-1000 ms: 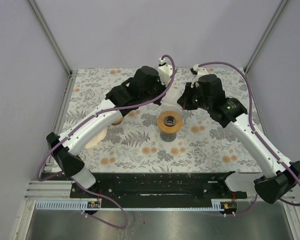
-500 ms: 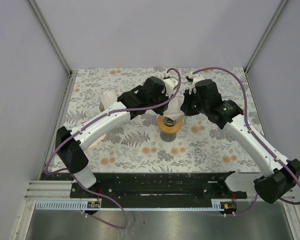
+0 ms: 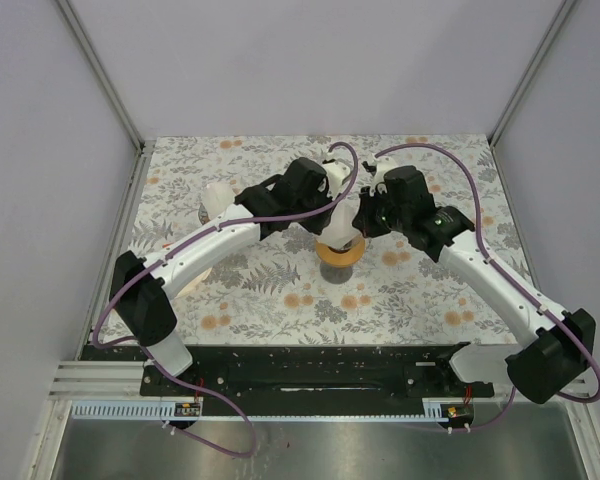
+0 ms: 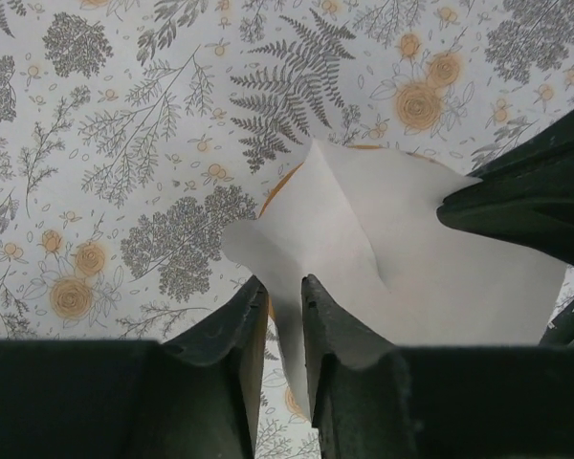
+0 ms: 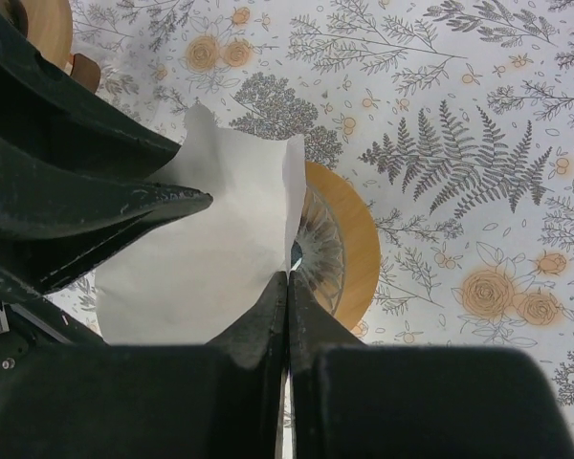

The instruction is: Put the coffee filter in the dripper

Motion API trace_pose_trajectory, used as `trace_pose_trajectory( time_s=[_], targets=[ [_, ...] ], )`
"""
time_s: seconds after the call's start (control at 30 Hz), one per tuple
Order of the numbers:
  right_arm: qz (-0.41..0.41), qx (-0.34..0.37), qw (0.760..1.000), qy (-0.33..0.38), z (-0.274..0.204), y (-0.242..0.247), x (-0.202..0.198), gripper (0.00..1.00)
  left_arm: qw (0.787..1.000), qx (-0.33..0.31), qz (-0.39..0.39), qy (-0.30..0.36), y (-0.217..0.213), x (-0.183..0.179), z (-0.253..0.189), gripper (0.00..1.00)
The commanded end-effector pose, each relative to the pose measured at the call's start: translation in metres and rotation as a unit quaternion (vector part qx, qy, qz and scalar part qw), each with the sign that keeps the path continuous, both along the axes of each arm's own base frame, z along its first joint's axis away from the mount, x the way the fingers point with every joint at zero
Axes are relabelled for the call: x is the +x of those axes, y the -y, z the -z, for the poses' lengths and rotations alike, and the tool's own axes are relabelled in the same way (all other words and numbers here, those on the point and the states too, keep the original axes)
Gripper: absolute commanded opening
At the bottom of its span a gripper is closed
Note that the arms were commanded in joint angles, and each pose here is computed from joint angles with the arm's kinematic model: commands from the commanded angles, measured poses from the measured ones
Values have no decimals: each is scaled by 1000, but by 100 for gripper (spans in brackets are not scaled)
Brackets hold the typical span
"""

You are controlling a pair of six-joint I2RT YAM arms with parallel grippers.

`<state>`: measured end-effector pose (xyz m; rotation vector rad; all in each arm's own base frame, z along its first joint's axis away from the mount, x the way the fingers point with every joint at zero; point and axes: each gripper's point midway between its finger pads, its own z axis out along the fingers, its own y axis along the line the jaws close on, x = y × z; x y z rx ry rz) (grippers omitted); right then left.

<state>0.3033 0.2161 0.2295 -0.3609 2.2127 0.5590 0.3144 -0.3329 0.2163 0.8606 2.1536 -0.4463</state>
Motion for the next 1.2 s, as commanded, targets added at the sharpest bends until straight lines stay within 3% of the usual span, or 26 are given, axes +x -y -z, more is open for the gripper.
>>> trace_pose_trajectory(
  time_s=[0.0,0.07,0.17,0.23,0.3,0.43,0.6,0.7,0.77,0.9,1.17],
  targets=[
    [-1,6,1000,30,-8,-2,10,0,1000,-14,2,0,0,2,-1,18],
    [6,0,999,37,-10,1,11,8,1000,-15,5,1,0,0,-2,10],
    [3,10,999,50,-23,3,9,37,1000,-24,15,-2,3,-4,-5,0],
    [-3,24,998,61,-39,0,6,50,999,-27,21,-3,4,-5,-7,0],
    [-3,28,997,70,-54,1,5,56,999,-31,24,-4,5,-6,-9,0],
    [12,24,995,93,-77,7,8,60,999,-31,27,-6,6,-8,-8,0],
    [-14,74,993,95,-101,-5,-3,52,999,-30,27,-5,4,-8,-8,0],
    [-55,115,990,55,-98,-23,-20,37,999,-33,27,-5,6,-8,-9,0],
    [-74,129,988,27,-89,-30,-28,22,999,-34,28,-4,7,-7,-11,1],
    [-82,147,986,-8,-79,-36,-37,1,999,-37,29,-6,8,-7,-11,7],
    [-43,112,992,-36,-42,-32,-21,0,998,-50,26,12,5,-2,-33,28]
  ],
)
